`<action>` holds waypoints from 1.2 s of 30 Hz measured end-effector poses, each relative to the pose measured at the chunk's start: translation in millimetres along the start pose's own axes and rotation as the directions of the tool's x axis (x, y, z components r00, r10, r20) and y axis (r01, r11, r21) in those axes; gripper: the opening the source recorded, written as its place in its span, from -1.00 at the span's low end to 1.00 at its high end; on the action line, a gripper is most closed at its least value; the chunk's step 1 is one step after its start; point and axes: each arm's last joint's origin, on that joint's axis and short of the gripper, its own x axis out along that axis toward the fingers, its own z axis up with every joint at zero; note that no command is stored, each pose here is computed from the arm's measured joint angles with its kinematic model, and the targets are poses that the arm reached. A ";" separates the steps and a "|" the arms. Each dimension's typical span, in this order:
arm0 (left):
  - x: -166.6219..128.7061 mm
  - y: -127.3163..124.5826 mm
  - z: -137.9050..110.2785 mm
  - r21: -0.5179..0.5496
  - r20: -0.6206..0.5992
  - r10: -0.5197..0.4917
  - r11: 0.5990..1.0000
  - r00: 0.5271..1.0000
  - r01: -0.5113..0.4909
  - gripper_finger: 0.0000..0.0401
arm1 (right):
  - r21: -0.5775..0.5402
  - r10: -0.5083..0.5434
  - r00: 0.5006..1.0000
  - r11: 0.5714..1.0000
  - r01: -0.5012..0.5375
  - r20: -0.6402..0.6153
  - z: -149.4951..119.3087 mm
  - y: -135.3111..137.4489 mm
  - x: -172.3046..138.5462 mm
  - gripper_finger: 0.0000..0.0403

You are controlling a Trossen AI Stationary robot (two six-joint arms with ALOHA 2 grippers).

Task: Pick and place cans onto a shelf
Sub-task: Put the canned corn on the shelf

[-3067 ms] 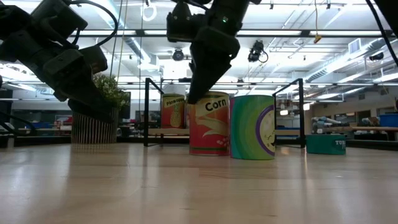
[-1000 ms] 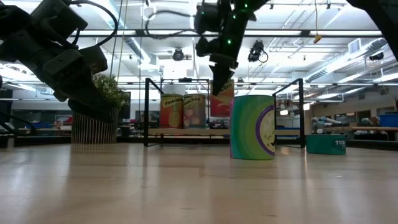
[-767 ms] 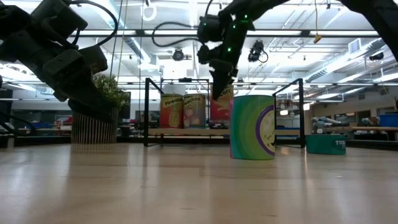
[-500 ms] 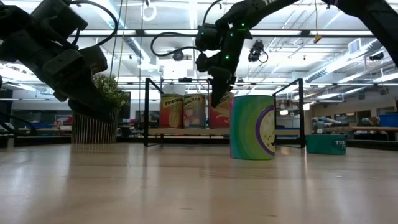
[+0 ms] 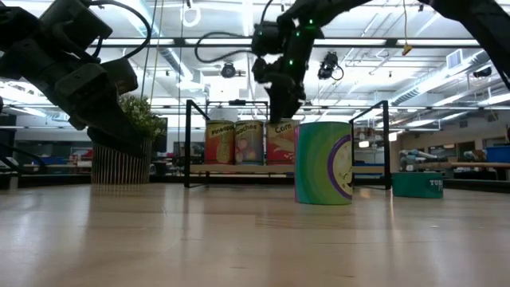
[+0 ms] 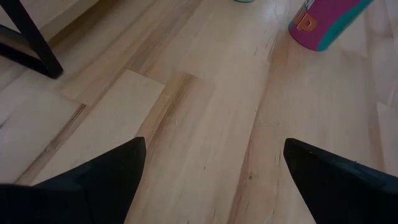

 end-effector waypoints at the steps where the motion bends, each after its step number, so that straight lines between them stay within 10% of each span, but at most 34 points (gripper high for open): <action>1: 0.0 0.0 0.0 0.000 0.000 0.000 1.000 1.000 0.000 0.93 | 0.002 -0.003 1.000 1.000 0.003 0.007 2.1 -0.2 -5.1 0.96; 17: -0.1 0.9 -2.0 0.001 -0.022 0.006 1.000 1.000 -0.006 0.93 | -0.071 -0.224 0.950 0.974 0.213 -0.217 -19.0 28.2 -28.1 0.93; 36: 0.0 0.8 -1.9 -0.015 -0.020 0.005 1.000 1.000 -0.006 0.93 | 0.008 -0.285 0.949 0.957 0.289 -0.138 -38.6 23.9 17.8 0.83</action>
